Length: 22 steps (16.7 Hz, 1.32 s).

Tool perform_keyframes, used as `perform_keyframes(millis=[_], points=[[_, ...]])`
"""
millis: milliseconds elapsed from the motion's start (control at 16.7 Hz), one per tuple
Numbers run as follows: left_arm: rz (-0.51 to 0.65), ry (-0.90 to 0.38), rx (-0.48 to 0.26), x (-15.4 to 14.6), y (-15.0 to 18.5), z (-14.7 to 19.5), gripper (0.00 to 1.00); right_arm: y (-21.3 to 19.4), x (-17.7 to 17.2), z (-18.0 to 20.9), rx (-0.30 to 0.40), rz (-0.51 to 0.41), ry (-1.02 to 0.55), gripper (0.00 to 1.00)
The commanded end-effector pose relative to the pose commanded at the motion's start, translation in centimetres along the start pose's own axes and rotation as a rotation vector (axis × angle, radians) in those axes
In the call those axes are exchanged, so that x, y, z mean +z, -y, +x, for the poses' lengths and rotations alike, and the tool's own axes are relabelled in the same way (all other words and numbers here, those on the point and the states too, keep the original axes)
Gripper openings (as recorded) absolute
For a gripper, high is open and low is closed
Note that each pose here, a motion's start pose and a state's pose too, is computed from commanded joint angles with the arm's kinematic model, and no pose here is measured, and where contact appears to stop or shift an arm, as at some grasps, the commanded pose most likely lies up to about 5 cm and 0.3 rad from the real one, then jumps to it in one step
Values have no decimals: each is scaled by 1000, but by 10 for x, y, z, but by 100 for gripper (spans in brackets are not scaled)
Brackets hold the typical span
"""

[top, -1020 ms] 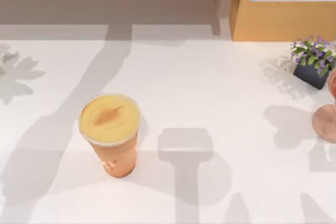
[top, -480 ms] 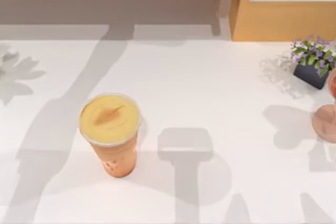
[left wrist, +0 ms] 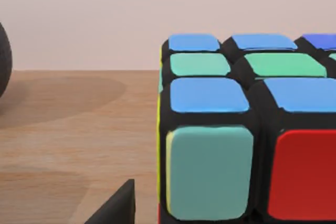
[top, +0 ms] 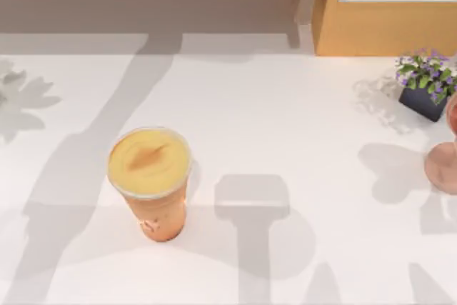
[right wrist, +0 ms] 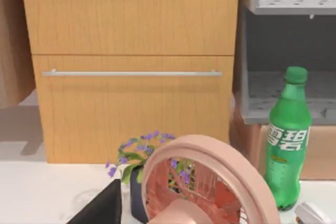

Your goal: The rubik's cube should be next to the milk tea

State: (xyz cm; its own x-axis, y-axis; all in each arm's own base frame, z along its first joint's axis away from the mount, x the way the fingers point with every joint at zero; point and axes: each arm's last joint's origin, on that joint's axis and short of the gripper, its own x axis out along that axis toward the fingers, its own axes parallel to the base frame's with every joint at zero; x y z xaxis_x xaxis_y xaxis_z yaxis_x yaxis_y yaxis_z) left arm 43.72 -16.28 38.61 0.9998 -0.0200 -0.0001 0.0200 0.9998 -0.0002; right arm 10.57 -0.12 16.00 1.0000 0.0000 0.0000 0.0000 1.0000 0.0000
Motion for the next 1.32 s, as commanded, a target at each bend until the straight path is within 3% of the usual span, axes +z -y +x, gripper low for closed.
perform_keyframes(millis=[600, 1320], points=[[0, 0, 0, 0, 0, 0, 2, 0, 0, 0, 0, 0, 0, 100], [1, 2, -2, 6, 1, -1, 0, 0, 0, 0, 0, 0, 0, 100]])
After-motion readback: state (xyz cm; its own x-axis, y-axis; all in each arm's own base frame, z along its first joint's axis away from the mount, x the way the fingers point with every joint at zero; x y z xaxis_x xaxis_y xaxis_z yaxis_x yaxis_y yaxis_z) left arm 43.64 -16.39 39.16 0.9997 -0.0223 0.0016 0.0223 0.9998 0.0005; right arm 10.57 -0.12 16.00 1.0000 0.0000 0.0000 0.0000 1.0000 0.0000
